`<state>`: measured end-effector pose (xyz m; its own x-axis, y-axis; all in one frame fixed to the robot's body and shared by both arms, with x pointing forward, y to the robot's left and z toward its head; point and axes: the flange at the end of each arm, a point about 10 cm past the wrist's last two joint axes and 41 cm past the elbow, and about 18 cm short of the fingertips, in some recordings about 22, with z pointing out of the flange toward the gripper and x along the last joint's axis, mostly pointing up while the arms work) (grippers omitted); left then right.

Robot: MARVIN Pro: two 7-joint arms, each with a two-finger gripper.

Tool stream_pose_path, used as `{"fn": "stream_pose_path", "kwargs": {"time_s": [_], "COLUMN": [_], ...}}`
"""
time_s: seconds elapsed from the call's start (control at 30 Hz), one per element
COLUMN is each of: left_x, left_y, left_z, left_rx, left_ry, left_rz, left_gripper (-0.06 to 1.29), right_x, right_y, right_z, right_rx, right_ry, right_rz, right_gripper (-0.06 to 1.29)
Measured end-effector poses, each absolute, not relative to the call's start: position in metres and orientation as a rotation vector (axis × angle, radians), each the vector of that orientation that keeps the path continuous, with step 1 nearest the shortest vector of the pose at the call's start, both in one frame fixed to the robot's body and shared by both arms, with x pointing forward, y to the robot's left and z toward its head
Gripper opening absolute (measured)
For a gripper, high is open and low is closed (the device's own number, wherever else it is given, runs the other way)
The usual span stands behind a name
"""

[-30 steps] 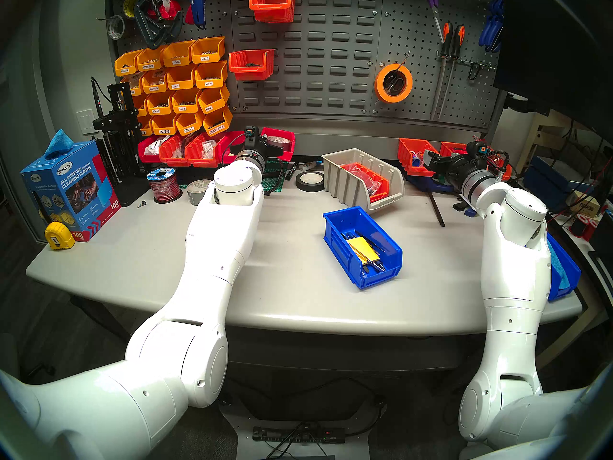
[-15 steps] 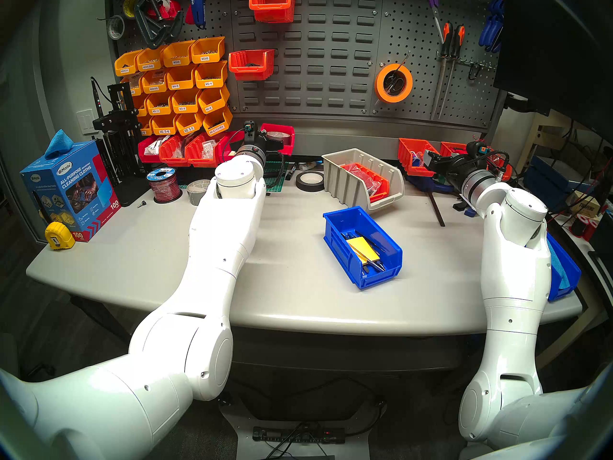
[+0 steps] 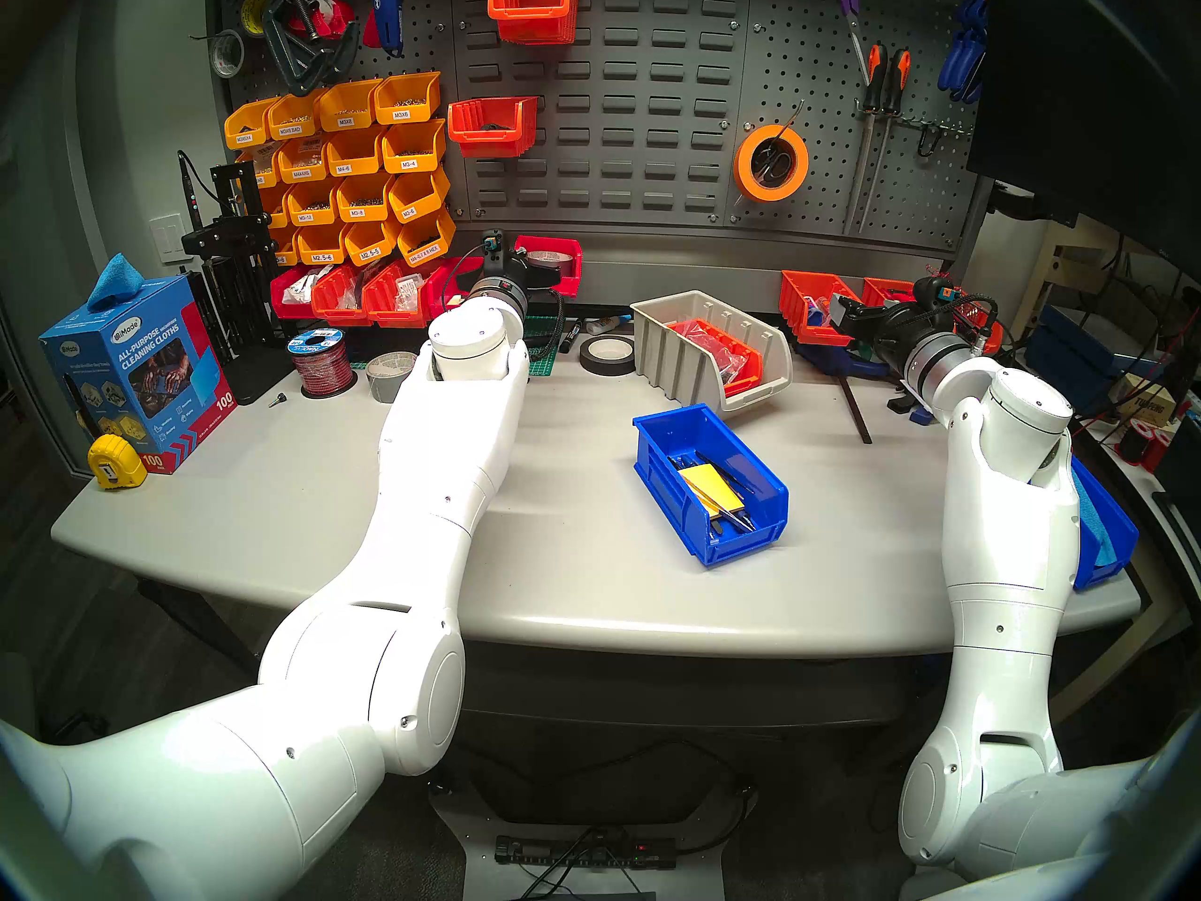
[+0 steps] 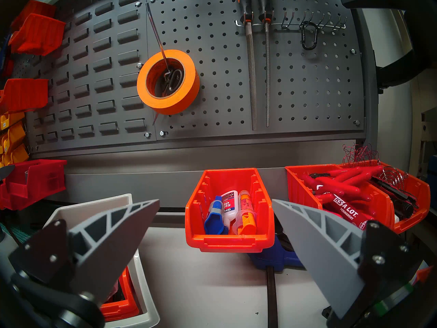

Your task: Hang all the unorganized tool boxes onto the wall

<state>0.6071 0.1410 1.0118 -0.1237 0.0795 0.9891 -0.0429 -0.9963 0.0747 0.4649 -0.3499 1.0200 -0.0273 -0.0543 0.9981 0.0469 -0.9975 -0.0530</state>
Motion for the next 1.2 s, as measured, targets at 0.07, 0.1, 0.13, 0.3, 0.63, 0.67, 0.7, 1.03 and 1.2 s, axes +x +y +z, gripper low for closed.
{"fn": "stream_pose_path", "kwargs": {"time_s": [0.07, 0.1, 0.13, 0.3, 0.63, 0.67, 0.7, 1.03, 1.2], "left_x": [0.607, 0.607, 0.606, 0.605, 0.604, 0.604, 0.604, 0.608, 0.61], "left_y": [0.14, 0.14, 0.139, 0.137, 0.135, 0.135, 0.135, 0.14, 0.143], "left_z": [1.012, 1.011, 1.011, 1.01, 1.005, 1.005, 1.004, 0.988, 0.983], "left_rx": [2.023, 2.023, 2.023, 2.024, 2.022, 2.022, 2.022, 2.052, 2.06], "left_ry": [0.042, 0.041, 0.04, 0.036, 0.033, 0.033, 0.033, 0.028, 0.027], "left_rz": [2.296, 2.297, 2.297, 2.298, 2.285, 2.283, 2.28, 2.251, 2.246], "left_gripper": [-0.02, -0.02, -0.02, -0.02, -0.02, -0.02, -0.02, -0.02, -0.02], "right_x": [0.465, 0.465, 0.465, 0.465, 0.465, 0.465, 0.465, 0.465, 0.465], "right_y": [-0.35, -0.35, -0.35, -0.35, -0.35, -0.35, -0.35, -0.35, -0.35], "right_z": [1.02, 1.02, 1.02, 1.02, 1.02, 1.02, 1.02, 1.02, 1.02], "right_rx": [-2.14, -2.14, -2.14, -2.14, -2.14, -2.14, -2.14, -2.14, -2.14], "right_ry": [0.008, 0.008, 0.008, 0.008, 0.008, 0.008, 0.008, 0.008, 0.008], "right_rz": [-2.202, -2.202, -2.202, -2.203, -2.203, -2.203, -2.203, -2.203, -2.203], "right_gripper": [1.24, 1.24, 1.24, 1.24, 1.24, 1.24, 1.24, 1.24, 1.24]}}
